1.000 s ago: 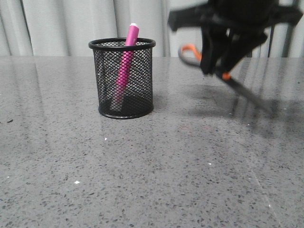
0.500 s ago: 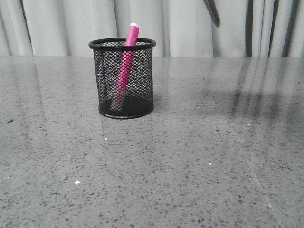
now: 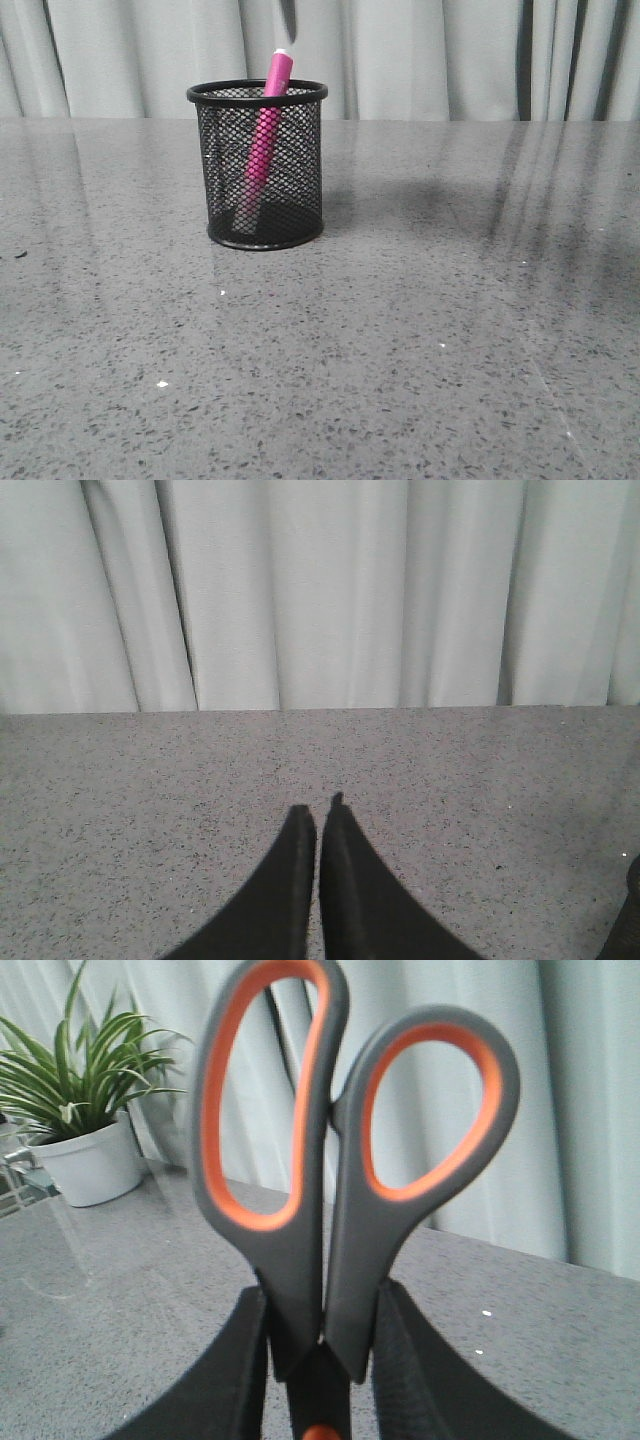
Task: Put pen and scissors into bin
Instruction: 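Lift the scissors with the right gripper, blades hanging down, then move the scissors over the cup and lower blades into it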
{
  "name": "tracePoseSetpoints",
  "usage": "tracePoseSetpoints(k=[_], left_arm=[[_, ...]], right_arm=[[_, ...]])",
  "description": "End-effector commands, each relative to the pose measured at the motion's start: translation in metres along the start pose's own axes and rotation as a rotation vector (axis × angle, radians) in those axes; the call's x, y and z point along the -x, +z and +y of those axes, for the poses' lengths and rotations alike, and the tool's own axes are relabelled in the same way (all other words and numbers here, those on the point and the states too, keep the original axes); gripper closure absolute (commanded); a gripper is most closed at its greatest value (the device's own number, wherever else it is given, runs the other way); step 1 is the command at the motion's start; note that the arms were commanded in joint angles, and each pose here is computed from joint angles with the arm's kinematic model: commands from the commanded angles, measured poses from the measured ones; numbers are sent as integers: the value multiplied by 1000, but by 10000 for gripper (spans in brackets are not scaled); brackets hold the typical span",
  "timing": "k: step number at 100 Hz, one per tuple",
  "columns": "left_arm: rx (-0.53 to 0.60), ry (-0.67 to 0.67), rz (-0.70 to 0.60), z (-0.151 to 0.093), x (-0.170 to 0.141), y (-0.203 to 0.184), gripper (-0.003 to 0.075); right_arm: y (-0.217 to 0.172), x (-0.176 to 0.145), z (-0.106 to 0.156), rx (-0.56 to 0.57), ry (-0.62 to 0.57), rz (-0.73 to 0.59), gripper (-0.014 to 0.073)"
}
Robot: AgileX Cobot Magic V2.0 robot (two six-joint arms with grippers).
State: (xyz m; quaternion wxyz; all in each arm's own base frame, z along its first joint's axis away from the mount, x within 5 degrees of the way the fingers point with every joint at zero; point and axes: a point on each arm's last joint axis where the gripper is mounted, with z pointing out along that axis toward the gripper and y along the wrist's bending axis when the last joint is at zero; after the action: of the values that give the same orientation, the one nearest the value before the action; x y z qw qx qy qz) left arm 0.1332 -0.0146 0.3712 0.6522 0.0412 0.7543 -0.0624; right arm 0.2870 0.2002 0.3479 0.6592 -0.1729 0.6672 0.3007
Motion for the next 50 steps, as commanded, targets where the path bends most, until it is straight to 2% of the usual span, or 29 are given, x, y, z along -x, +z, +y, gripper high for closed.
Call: tracePoseSetpoints(k=[1,22,50], left_arm=[[22,-25,-103,2,16,-4,742],[22,-25,-103,2,16,-4,742],[25,-25,-109,2,16,-4,742]], right_arm=[[1,21,7,71,-12,-169,671],[6,11,12,131,-142,-122,671],[-3,-16,11,159,-128,-92,671]])
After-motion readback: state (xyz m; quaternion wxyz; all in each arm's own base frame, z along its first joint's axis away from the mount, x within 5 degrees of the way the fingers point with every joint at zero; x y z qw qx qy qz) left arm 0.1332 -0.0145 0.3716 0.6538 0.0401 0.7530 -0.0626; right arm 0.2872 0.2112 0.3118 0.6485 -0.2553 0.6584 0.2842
